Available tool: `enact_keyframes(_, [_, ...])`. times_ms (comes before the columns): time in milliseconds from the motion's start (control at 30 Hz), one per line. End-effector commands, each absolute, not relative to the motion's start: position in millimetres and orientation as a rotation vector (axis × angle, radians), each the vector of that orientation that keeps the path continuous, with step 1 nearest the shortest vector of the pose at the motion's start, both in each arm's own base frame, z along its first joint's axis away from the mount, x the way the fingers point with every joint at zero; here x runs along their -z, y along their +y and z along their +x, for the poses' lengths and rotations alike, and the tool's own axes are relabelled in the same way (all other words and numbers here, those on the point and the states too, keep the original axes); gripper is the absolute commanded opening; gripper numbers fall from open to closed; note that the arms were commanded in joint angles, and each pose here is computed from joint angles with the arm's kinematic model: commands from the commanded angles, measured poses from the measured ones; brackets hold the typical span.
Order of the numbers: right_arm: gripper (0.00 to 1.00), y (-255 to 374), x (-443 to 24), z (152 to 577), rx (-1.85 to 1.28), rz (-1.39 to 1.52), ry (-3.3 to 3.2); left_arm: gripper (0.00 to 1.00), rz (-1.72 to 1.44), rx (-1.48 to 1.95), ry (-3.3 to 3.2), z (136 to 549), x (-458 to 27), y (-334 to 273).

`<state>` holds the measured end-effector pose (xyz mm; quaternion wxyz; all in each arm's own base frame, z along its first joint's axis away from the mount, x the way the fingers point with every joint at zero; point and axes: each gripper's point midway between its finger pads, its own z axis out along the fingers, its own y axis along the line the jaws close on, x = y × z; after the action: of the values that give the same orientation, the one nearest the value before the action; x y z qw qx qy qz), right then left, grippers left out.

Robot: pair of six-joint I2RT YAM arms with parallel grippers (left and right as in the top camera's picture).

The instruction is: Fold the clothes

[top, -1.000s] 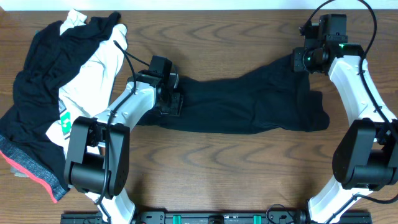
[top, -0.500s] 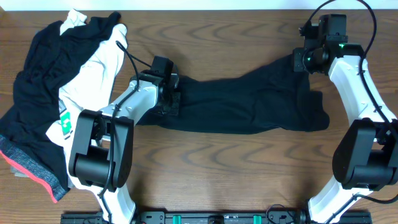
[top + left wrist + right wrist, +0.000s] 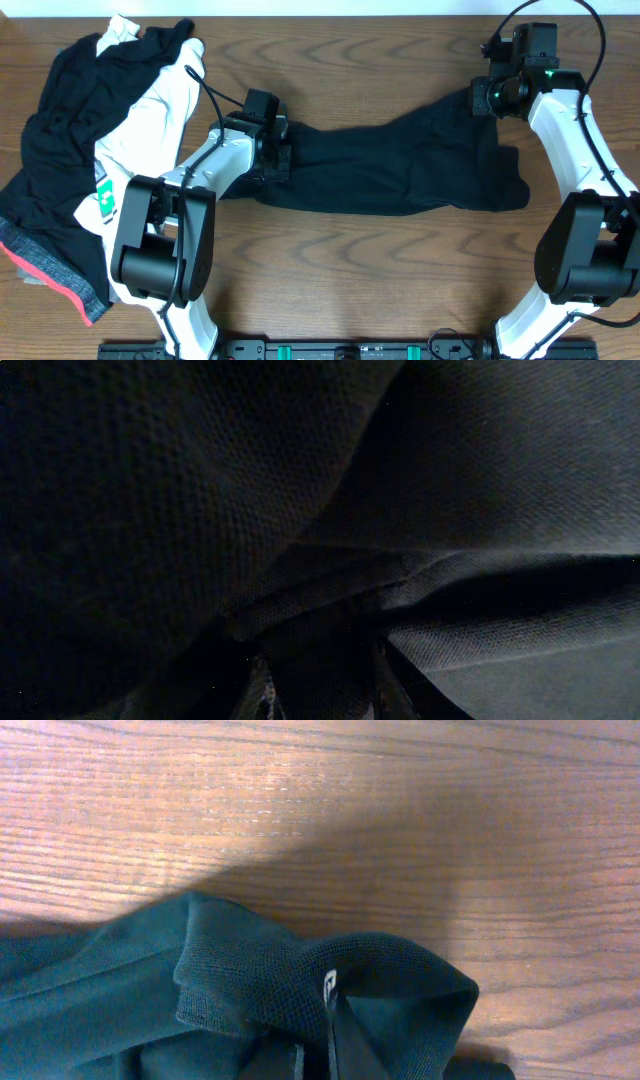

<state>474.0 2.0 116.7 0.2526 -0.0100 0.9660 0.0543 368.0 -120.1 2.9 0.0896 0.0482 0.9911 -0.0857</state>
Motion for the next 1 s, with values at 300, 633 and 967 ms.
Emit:
enact_keyframes(300, [0.02, 7.6, -121.1, 474.1, -0.165, -0.025, 2.618, 0.31, 0.123, 0.302, 2.854, 378.6, -41.3, -126.8])
enact_keyframes(633, [0.02, 7.7, -120.9, 473.6, -0.165, -0.025, 2.62, 0.3, 0.113, 0.292, 2.899, 368.7, -36.9, -124.1])
enact_keyframes(967, [0.02, 7.6, -120.3, 472.6, -0.164, -0.025, 2.625, 0.3, 0.105, 0.244, 2.918, 365.3, -26.9, -117.9])
